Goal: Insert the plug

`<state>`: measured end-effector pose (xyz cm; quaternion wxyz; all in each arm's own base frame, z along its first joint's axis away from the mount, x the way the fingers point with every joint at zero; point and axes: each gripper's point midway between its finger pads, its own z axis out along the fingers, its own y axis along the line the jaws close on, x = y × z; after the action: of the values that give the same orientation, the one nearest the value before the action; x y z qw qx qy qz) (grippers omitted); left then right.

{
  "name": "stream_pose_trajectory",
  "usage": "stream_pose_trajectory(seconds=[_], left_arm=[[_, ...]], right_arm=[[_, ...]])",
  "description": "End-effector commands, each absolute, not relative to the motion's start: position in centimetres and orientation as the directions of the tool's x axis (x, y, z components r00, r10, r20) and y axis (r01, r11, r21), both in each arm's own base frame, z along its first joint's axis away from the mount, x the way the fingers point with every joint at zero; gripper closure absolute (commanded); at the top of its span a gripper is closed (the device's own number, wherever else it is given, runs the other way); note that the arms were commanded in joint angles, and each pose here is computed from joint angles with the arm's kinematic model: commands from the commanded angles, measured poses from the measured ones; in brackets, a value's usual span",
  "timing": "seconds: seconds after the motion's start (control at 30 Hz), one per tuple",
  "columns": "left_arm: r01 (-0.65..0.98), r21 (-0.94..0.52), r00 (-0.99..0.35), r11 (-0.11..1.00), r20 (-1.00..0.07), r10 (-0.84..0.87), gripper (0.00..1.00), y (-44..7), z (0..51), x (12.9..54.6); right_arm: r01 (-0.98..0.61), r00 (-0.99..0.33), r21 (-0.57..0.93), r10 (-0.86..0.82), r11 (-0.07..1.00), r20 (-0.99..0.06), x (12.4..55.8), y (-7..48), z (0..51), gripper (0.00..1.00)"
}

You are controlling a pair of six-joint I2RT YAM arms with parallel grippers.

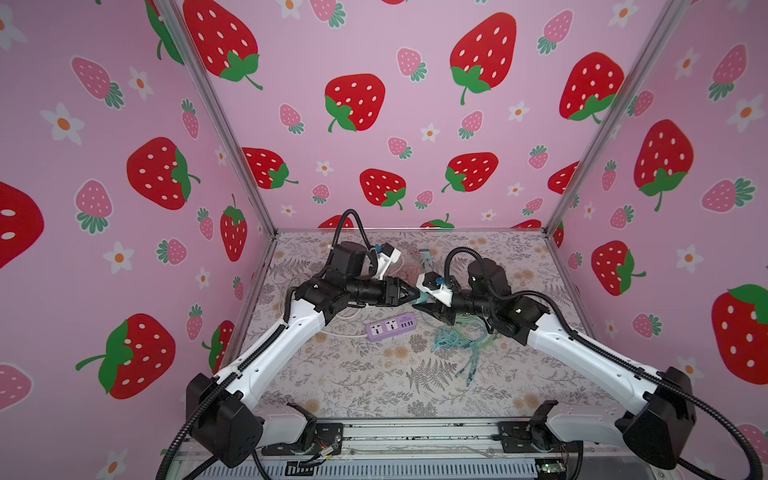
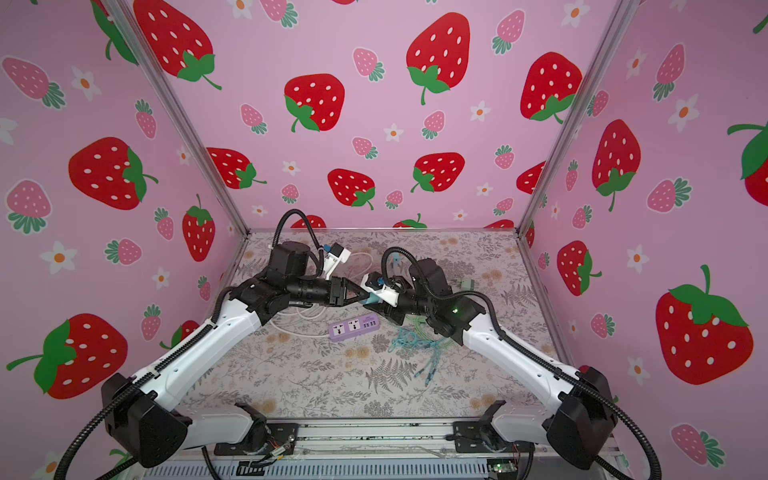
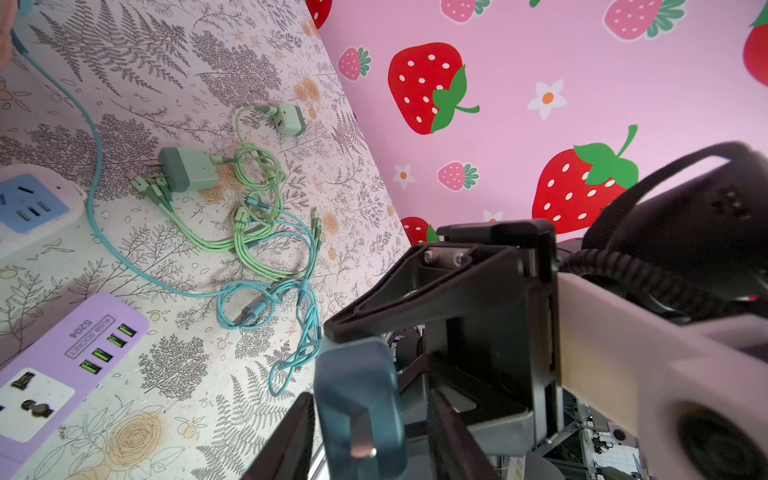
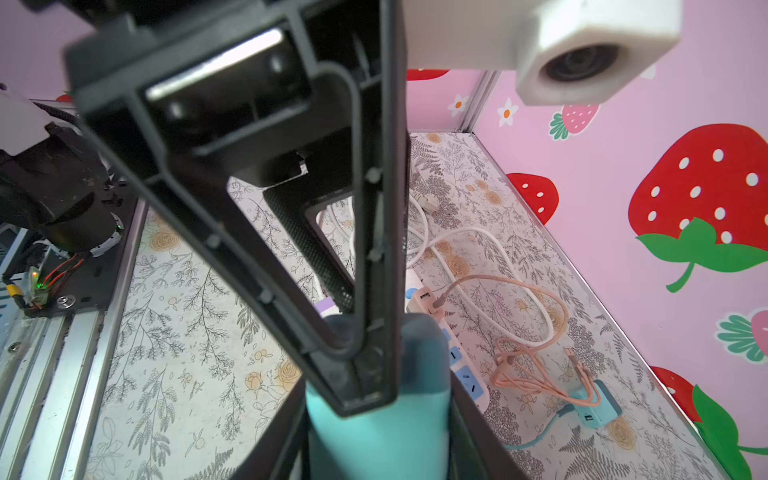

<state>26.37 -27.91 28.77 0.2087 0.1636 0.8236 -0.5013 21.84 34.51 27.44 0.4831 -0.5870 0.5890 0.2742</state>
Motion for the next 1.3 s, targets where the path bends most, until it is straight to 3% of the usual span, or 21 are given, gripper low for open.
stream_pose_trajectory(seconds=[0.0, 0.47, 0.63, 0.8, 0.97, 1.17, 1.27], left_arm=[[0.496, -0.751, -0.85, 0.437, -0.524, 0.064, 0.58, -28.0, 29.9, 26.3], [0.489, -0.763, -0.86, 0.423, -0.502, 0.087, 0.73, -28.5, 29.5, 26.0], [0.494, -0.755, -0.855, 0.432, -0.513, 0.081, 0.8, -28.5, 29.5, 26.2], [0.493, -0.75, -0.848, 0.442, -0.527, 0.052, 0.99, -28.5, 29.6, 26.8], [0.491, -0.744, -0.84, 0.453, -0.542, 0.02, 1.0, -28.5, 29.7, 27.6], [0.493, -0.737, -0.815, 0.463, -0.578, -0.052, 1.0, -28.4, 30.6, 29.0], [0.504, -0.733, -0.785, 0.457, -0.609, -0.111, 1.0, -28.3, 31.6, 29.8]], right_arm=[[-0.945, 0.208, -0.291, -0.411, 0.15, -0.888, 21.8, 34.9, 28.5, 0.74], [-0.938, 0.232, -0.314, -0.411, 0.144, -0.882, 21.7, 34.9, 29.1, 0.73], [-0.937, 0.206, -0.302, -0.42, 0.177, -0.884, 22.0, 34.6, 29.1, 0.63], [-0.926, 0.132, -0.26, -0.412, 0.272, -0.901, 22.4, 33.3, 29.6, 0.45], [-0.897, 0.066, -0.224, -0.385, 0.382, -0.921, 22.4, 31.3, 30.9, 0.25], [-0.867, -0.093, -0.036, -0.233, 0.498, -0.968, 22.1, 29.7, 32.9, 0.23], [-0.869, -0.202, 0.129, -0.104, 0.478, -0.974, 21.0, 29.9, 33.1, 0.27]])
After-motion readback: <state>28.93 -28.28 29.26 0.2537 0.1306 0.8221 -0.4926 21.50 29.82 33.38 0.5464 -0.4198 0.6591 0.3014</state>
